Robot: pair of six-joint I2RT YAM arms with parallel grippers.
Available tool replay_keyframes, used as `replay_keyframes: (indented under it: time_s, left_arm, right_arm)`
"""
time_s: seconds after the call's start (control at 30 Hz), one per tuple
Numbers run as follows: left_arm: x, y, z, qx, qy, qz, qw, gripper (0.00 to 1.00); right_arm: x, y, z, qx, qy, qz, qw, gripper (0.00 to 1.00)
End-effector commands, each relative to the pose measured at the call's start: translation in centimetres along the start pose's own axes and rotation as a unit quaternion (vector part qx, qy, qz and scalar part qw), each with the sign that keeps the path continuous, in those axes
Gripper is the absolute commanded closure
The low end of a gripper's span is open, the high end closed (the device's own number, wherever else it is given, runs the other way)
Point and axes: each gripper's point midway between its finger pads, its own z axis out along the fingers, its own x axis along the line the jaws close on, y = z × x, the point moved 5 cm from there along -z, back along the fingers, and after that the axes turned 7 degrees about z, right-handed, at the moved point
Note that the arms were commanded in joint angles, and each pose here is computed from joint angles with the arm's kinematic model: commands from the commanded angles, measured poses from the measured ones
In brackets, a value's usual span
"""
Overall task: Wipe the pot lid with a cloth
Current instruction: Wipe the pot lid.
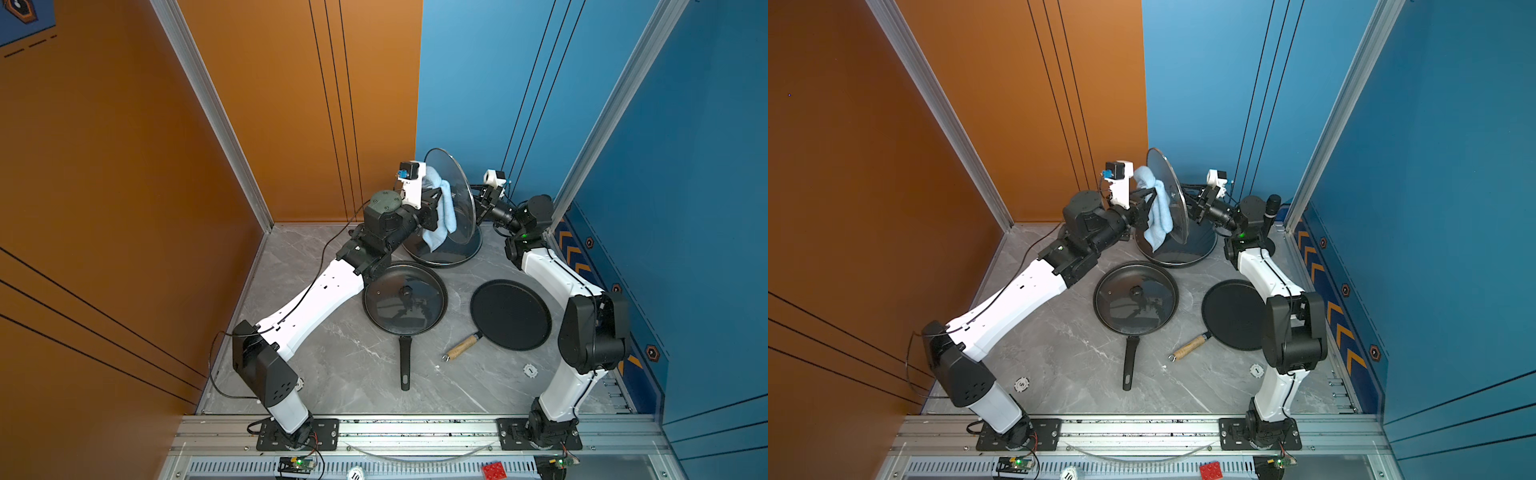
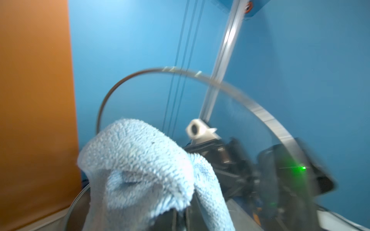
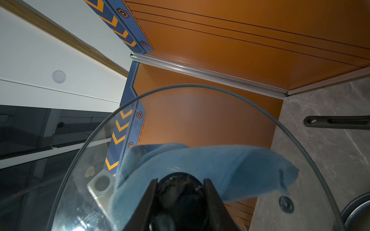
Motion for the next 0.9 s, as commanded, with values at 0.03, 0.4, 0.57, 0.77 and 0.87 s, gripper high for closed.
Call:
replay_keyframes:
  time_s: [0.03, 0.4, 0.57, 0.77, 0.87]
  left_arm:
    - [-3.1, 4.8, -0.8, -0.069, -0.083, 0.016, 0.994, 1.00]
    - [-0.2, 0.6, 2.1, -0.052, -0.054, -0.060, 0.995, 1.00]
    - [2.8, -2.3, 2.8, -0.055, -0.002, -0.118, 0.992, 1.00]
    - [7.0, -7.0, 2.8, -0.020, 0.092, -0.149, 0.984, 1.00]
    - [8.3, -8.1, 2.0, 0.005, 0.131, -0.150, 0.980, 1.00]
  right_arm:
    - [3.8, -0.3, 0.8, 0.015, 0.047, -0.050, 0.998, 0.95]
    - [6.9, -1.9, 0.7, 0.031, 0.136, -0.034, 0.990, 0.95]
    - [8.9, -3.2, -0.1, 0.031, 0.182, -0.027, 0.982, 0.95]
    - [11.0, -4.9, -1.0, 0.031, 0.193, -0.044, 0.980, 0.95]
    - [11.8, -5.5, -1.4, 0.027, 0.181, -0.059, 0.981, 0.94]
